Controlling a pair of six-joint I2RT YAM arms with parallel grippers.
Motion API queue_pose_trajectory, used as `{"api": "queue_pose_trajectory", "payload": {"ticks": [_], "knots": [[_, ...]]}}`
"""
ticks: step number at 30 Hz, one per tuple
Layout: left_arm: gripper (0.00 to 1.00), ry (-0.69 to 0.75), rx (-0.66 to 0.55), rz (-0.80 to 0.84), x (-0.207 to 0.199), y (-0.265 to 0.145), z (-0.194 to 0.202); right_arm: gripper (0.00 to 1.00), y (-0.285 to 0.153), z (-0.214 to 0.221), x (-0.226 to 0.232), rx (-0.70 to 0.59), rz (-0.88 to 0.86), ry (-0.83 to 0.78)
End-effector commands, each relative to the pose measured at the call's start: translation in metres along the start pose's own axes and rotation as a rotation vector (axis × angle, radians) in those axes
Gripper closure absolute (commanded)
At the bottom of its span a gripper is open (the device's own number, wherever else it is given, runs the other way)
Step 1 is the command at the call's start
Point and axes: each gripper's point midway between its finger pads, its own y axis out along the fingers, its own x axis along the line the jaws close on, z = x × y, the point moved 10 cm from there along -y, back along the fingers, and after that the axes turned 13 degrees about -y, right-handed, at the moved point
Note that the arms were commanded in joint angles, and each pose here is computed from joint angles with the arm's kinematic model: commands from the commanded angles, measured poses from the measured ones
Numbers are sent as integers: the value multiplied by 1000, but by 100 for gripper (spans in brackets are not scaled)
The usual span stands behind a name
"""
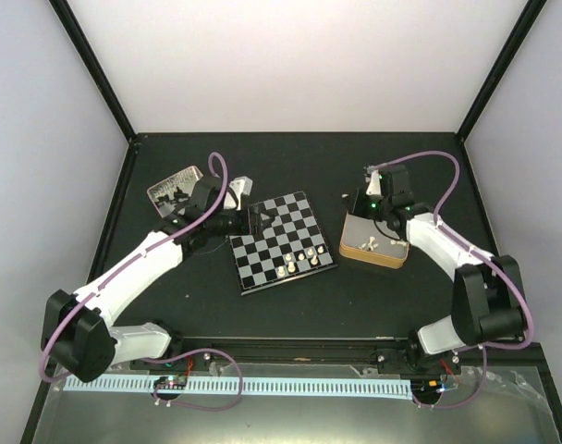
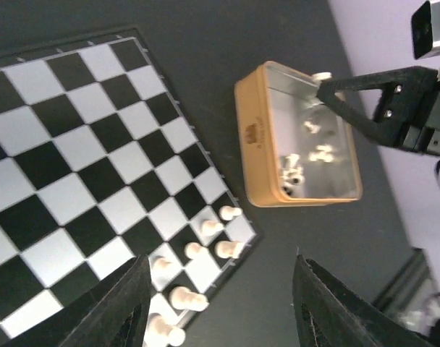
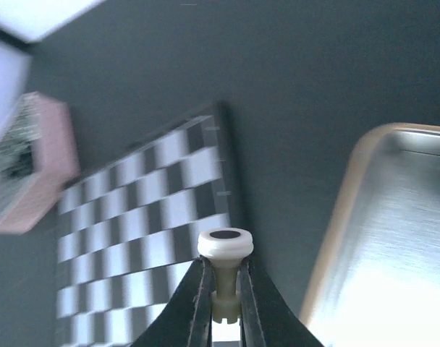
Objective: Set up the chess pieces on the board
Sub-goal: Place the chess piece on the chessboard.
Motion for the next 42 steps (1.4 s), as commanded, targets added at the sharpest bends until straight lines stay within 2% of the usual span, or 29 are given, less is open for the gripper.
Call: {"api": "queue_pose_trajectory", "payload": {"ticks": [1, 6, 15, 25, 33, 40, 42], "knots": [[43, -66, 95, 252, -18, -11, -7, 93, -17, -2, 51, -75, -387, -183], [36, -136, 190, 379, -24, -15, -11, 94, -23, 10, 103, -86, -693, -326], [32, -148, 230, 362, -15, -16, -4, 94, -21, 21, 160, -20, -906, -475], [48, -267, 127, 425, -11, -22, -8, 94, -24, 21, 175, -21, -966, -508], [47, -333, 122, 500, -12, -23, -8, 94, -25, 20, 177, -31, -973, -509], [66, -372, 168, 503, -10, -18, -6, 94, -26, 19, 179, -43, -968, -512], [67, -377, 173, 509, -11, -19, -7, 94, -26, 19, 178, -45, -960, -507]]}}
